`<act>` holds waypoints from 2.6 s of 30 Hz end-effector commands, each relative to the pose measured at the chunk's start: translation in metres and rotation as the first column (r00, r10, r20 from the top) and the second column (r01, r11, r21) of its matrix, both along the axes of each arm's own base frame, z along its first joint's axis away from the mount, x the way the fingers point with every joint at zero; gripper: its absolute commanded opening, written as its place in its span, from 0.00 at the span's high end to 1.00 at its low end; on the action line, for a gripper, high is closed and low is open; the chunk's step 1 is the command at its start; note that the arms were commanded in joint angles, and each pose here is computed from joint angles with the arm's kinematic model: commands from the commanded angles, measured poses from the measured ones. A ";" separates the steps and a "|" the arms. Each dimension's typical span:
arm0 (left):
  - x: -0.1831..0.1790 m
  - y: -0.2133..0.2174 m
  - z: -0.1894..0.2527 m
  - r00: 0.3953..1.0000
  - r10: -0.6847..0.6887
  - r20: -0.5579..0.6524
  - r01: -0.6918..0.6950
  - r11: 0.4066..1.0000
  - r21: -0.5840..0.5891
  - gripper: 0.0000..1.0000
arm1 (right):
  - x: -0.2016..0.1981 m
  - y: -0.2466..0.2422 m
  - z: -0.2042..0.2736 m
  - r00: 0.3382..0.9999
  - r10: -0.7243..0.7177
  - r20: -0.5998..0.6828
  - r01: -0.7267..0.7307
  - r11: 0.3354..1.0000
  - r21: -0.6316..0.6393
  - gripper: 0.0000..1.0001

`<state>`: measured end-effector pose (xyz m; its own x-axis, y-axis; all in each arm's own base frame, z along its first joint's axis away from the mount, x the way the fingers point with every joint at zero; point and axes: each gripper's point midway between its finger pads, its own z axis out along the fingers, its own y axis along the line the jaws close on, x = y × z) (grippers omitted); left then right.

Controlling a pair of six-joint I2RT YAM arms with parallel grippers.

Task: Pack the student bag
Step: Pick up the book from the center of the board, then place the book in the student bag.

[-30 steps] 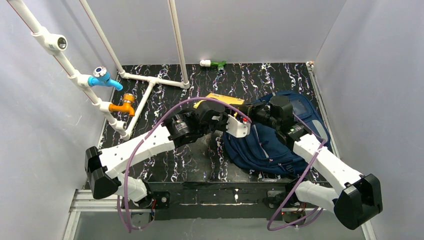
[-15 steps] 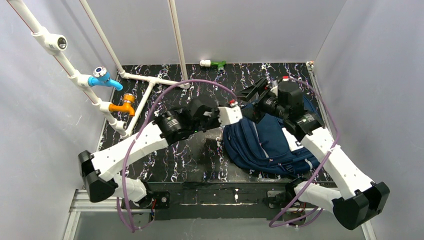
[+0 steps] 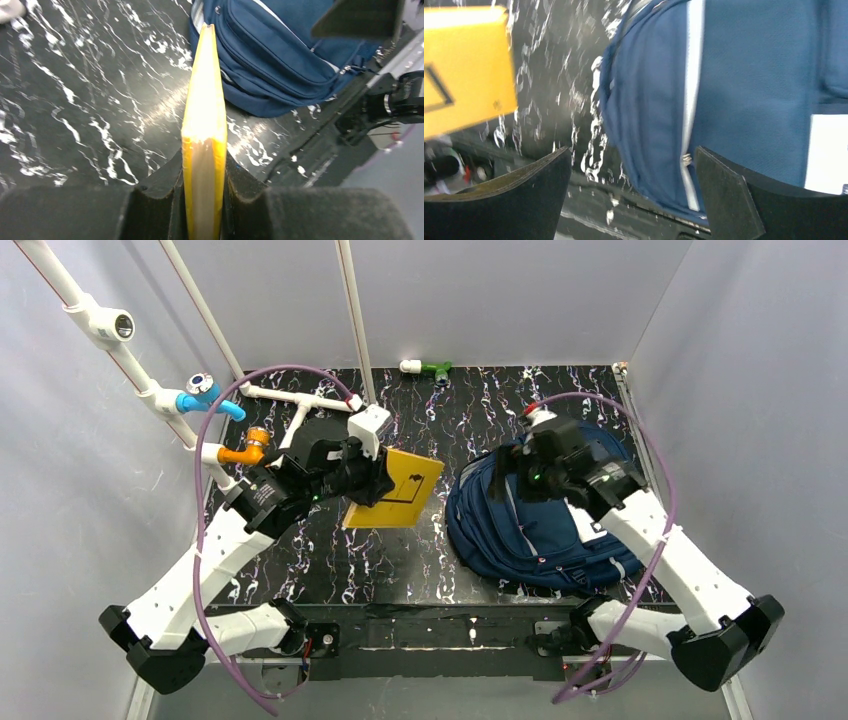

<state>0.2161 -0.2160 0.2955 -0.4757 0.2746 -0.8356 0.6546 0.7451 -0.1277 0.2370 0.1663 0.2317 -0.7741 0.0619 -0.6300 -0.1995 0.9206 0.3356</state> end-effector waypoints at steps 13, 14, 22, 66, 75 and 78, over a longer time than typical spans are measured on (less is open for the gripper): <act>-0.031 0.076 0.021 0.932 0.358 -0.055 -0.362 0.926 -0.107 1.00 | -0.062 0.057 -0.072 0.951 0.297 0.083 -0.112 0.584 -0.804 0.09; -0.032 0.077 0.019 0.930 0.362 -0.060 -0.366 0.924 -0.106 1.00 | -0.063 0.053 -0.079 0.952 0.300 0.065 -0.116 0.548 -0.828 0.13; -0.036 0.071 0.011 0.932 0.349 -0.102 -0.359 0.927 -0.111 1.00 | -0.066 0.026 -0.114 0.955 0.297 0.009 -0.112 0.387 -0.915 0.19; 0.012 -0.092 -0.010 0.787 0.016 -0.616 -0.470 0.663 -0.583 1.00 | -0.018 0.040 0.031 0.929 -0.064 0.363 0.064 0.998 0.011 0.99; 0.024 -0.134 -0.033 0.749 0.022 -0.662 -0.507 0.662 -0.552 1.00 | -0.018 0.027 0.066 0.900 -0.144 0.412 0.112 0.988 0.102 0.99; 0.025 -0.163 -0.045 0.750 0.005 -0.661 -0.497 0.665 -0.558 1.00 | -0.019 0.024 0.071 0.895 -0.153 0.420 0.114 0.987 0.115 0.99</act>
